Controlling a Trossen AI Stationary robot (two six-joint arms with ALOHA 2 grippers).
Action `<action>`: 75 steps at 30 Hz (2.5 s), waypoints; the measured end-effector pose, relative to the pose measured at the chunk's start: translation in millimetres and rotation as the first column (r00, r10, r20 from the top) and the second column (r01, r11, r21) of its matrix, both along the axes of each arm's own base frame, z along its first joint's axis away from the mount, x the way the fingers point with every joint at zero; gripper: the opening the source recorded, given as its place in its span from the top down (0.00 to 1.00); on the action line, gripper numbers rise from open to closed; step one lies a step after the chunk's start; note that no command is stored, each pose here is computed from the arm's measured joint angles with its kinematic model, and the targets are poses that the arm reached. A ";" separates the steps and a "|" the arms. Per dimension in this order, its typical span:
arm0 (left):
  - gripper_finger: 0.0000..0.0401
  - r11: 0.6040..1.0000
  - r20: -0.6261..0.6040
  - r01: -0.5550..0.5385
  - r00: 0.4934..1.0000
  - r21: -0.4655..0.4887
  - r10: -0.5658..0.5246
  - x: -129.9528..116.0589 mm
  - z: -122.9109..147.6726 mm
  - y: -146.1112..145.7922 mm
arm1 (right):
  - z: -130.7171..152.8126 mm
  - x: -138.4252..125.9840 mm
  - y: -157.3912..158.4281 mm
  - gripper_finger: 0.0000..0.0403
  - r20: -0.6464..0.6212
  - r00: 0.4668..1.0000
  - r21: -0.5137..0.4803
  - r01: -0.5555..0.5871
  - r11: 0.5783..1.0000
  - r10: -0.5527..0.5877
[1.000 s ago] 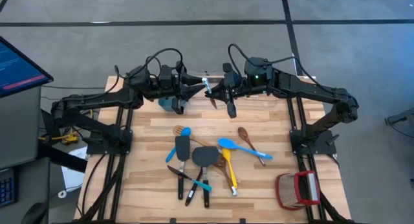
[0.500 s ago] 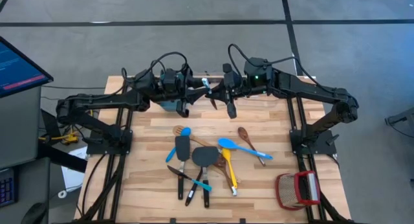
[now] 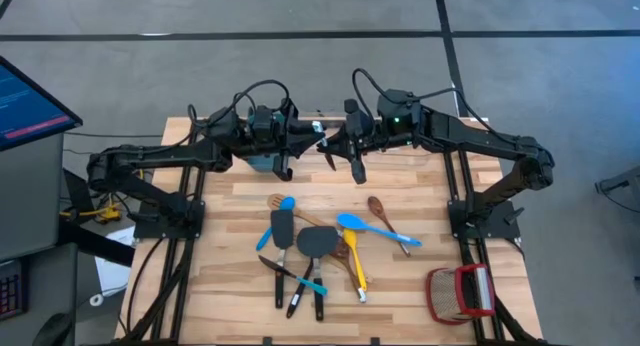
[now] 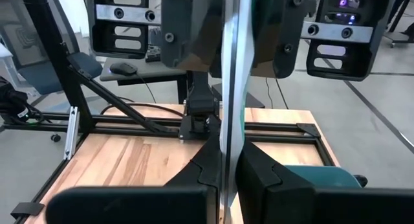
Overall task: Pick & Place Kitchen Items
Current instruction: Put the white knife into the blue bin
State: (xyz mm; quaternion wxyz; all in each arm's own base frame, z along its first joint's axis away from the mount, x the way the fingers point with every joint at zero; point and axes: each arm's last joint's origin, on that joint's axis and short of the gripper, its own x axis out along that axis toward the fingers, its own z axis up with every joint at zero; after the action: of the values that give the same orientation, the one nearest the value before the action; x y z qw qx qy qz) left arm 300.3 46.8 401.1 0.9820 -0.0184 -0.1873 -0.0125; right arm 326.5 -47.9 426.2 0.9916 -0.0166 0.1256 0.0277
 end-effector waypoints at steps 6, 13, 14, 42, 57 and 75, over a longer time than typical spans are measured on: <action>0.97 1.000 -0.001 0.003 1.000 0.003 -0.003 0.0 0.0 -0.2 | 0.0 0.0 0.0 0.96 0.000 1.000 0.001 0.000 1.000 0.000; 0.98 1.000 -0.001 0.005 1.000 0.000 -0.005 0.1 -0.1 -0.6 | 0.0 0.0 0.0 0.95 0.000 1.000 0.001 0.000 1.000 0.000; 0.98 1.000 -0.001 0.004 1.000 -0.001 -0.004 0.1 -0.1 -0.6 | 0.0 0.0 0.0 0.94 0.000 1.000 0.002 0.000 1.000 0.000; 0.99 0.998 -0.042 -0.066 0.997 -0.013 0.065 -4.3 -2.6 21.0 | 3.8 -25.7 -10.4 0.45 -0.092 0.995 0.009 0.047 0.999 -0.046; 0.99 0.905 -0.318 -0.408 0.879 -0.119 0.355 -63.4 -1.4 69.0 | 28.0 -102.4 -14.0 0.59 -0.163 0.975 0.010 0.155 0.988 -0.151; 0.99 0.679 -0.661 -0.726 0.561 -0.105 0.498 -89.6 -57.0 150.4 | 7.0 -83.5 -19.3 0.76 -0.296 0.945 0.028 0.157 0.987 -0.142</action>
State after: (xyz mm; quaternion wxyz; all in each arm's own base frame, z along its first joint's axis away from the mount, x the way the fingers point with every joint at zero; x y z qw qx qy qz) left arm 210.7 197.2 344.1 0.9065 -0.1366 0.1302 0.3777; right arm 243.0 -67.2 433.2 0.9613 0.0225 0.2715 -0.0421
